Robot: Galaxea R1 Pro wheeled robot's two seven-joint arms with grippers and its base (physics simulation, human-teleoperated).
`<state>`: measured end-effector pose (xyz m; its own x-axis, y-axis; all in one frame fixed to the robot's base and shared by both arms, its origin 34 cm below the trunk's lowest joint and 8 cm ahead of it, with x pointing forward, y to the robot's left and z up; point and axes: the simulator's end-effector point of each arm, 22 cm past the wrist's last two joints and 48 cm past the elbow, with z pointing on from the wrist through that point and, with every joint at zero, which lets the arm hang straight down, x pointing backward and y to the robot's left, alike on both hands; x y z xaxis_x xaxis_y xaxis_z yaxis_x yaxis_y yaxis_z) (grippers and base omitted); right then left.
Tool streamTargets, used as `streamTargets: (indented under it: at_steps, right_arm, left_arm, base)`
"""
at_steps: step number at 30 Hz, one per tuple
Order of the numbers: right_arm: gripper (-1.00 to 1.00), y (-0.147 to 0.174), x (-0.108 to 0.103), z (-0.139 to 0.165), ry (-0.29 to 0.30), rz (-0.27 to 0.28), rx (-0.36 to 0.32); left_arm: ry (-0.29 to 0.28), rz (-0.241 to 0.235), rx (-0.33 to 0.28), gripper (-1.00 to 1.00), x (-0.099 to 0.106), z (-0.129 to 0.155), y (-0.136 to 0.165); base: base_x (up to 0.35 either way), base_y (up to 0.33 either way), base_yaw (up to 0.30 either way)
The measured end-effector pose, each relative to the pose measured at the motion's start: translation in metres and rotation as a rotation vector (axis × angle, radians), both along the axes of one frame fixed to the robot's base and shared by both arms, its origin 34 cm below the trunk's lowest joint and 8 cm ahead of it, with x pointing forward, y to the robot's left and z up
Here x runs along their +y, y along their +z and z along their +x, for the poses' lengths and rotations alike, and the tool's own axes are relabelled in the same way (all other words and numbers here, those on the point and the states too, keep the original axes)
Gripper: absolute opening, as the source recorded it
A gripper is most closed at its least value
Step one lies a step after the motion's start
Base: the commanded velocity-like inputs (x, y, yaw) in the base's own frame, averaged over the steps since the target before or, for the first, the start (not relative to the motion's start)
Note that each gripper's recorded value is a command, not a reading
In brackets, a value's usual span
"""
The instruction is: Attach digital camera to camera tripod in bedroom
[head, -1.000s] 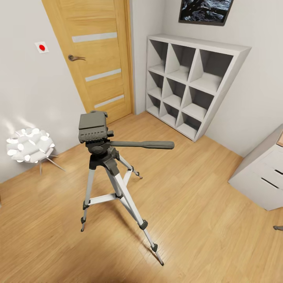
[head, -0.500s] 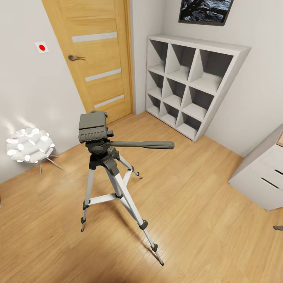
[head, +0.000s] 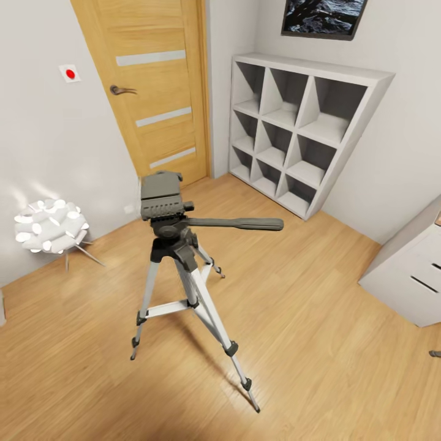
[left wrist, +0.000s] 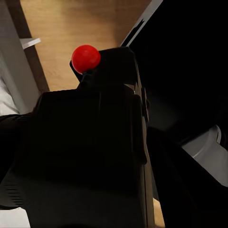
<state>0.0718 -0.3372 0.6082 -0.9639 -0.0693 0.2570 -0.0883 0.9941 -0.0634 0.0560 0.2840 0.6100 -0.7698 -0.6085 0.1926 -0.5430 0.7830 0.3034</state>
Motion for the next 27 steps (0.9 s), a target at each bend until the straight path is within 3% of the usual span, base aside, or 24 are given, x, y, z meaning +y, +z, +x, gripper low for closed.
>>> streamTargets:
  at_steps: [19, 27]
  right_arm:
    - [1.00, -0.0002, 0.0056, -0.0016, -0.001, 0.007, 0.006]
    - [1.00, 0.0001, 0.0059, -0.0026, -0.003, 0.007, 0.009]
  left_arm:
    - [0.008, 0.003, 0.000, -1.00, 0.0004, -0.0002, 0.0001]
    - [0.005, 0.002, 0.000, -1.00, 0.0002, -0.0002, 0.0001]
  base:
    - [-0.076, 0.158, 0.000]
    - [-0.044, 0.056, 0.000]
